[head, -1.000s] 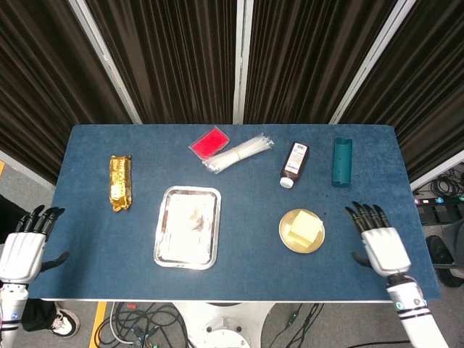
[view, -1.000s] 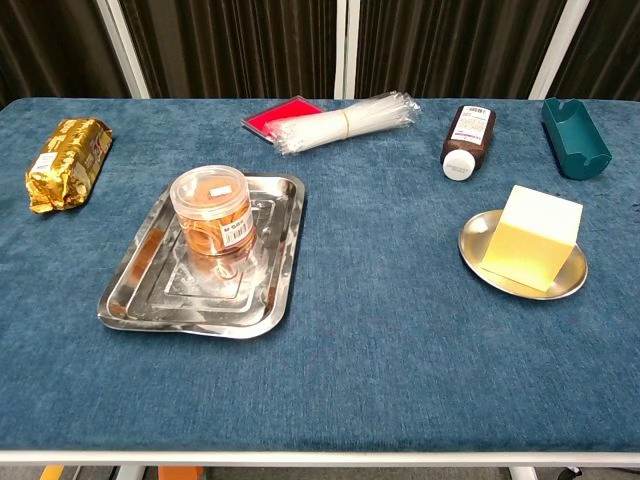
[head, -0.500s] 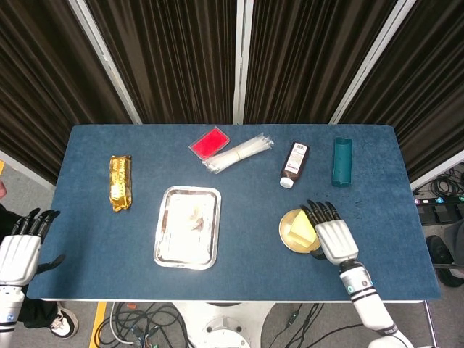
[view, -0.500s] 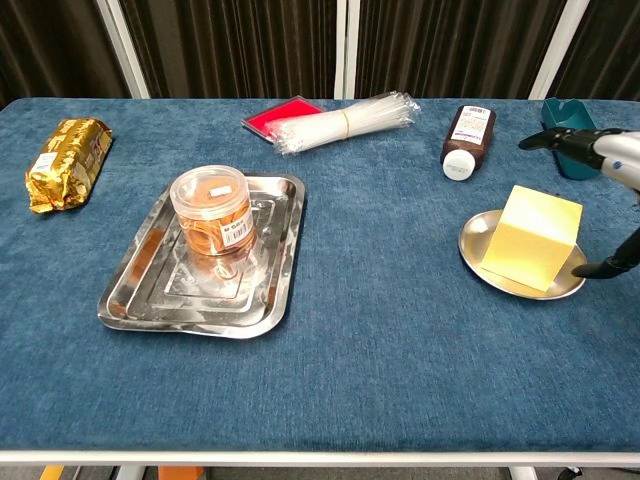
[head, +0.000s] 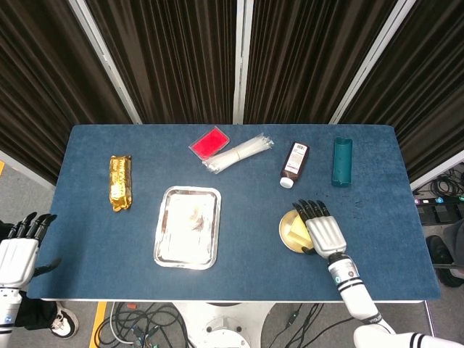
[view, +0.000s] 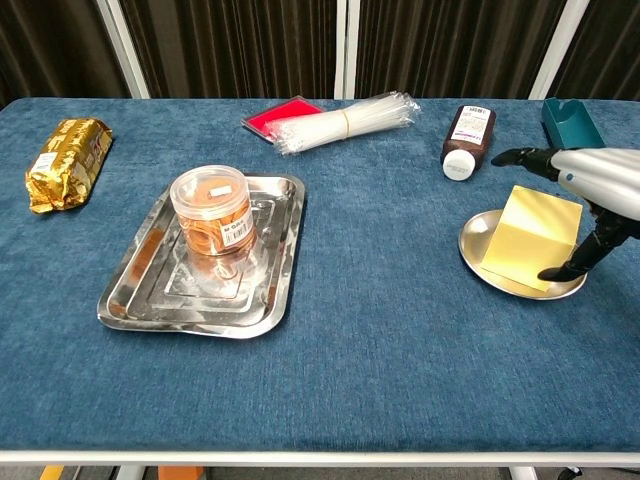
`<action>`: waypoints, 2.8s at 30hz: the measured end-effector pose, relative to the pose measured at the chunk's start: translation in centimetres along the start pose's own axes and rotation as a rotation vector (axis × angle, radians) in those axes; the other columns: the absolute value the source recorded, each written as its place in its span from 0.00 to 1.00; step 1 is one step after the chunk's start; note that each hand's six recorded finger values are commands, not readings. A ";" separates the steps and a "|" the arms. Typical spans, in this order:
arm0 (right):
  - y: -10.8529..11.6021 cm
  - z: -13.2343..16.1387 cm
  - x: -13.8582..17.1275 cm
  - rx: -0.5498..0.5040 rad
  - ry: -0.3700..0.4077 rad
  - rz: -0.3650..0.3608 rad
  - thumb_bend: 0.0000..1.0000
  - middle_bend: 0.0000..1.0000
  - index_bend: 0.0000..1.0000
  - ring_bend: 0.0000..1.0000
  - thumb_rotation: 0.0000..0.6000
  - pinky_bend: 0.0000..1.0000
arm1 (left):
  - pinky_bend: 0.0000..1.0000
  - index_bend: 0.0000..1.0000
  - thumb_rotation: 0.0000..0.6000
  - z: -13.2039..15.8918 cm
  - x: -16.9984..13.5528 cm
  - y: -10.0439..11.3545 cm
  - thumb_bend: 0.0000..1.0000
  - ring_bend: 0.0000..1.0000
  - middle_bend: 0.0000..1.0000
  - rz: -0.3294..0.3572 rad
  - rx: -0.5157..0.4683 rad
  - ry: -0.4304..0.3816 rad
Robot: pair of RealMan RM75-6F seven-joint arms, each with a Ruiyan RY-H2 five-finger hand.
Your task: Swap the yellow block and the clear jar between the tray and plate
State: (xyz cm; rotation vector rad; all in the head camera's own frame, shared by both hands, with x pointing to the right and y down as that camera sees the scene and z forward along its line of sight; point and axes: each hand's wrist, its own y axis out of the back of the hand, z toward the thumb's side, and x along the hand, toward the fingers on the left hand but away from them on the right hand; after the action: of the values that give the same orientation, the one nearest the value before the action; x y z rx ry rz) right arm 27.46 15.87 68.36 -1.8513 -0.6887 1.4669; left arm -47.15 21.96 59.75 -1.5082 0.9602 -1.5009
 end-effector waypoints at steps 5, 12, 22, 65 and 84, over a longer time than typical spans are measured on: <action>0.0 0.2 -0.6 -0.001 0.010 -0.004 0.21 0.19 0.00 0.26 1.00 0.07 | 0.18 0.15 1.00 0.0 0.1 -0.2 0.10 0.07 0.13 -0.002 -0.002 -0.002; -0.1 0.6 -0.7 -0.002 0.021 -0.010 0.26 0.24 0.00 0.32 1.00 0.17 | 0.18 0.15 1.00 0.0 0.1 0.0 0.10 0.07 0.13 0.003 -0.007 -0.004; 2.6 1.4 -0.3 -0.022 0.057 -0.098 0.27 0.26 0.00 0.35 1.00 0.19 | 0.18 0.15 1.00 0.2 0.1 0.4 0.10 0.07 0.13 0.013 -0.009 -0.009; 2.9 13.6 -12.8 0.073 0.320 0.033 0.00 0.00 0.00 0.00 1.00 0.00 | 0.18 0.15 1.00 -0.3 -0.2 0.0 0.10 0.07 0.13 0.001 -0.012 -0.004; 10.4 4.2 -6.4 0.029 0.186 -0.166 0.00 0.00 0.00 0.00 1.00 0.00 | 0.18 0.15 1.00 7.0 4.4 2.4 0.10 0.07 0.13 0.021 -0.126 -0.219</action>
State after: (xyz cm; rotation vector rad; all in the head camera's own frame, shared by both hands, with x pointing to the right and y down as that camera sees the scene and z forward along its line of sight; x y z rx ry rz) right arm 21.88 5.15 63.73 -1.8338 -0.7069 1.1770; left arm -40.04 17.15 59.41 -1.7064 0.9512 -1.2495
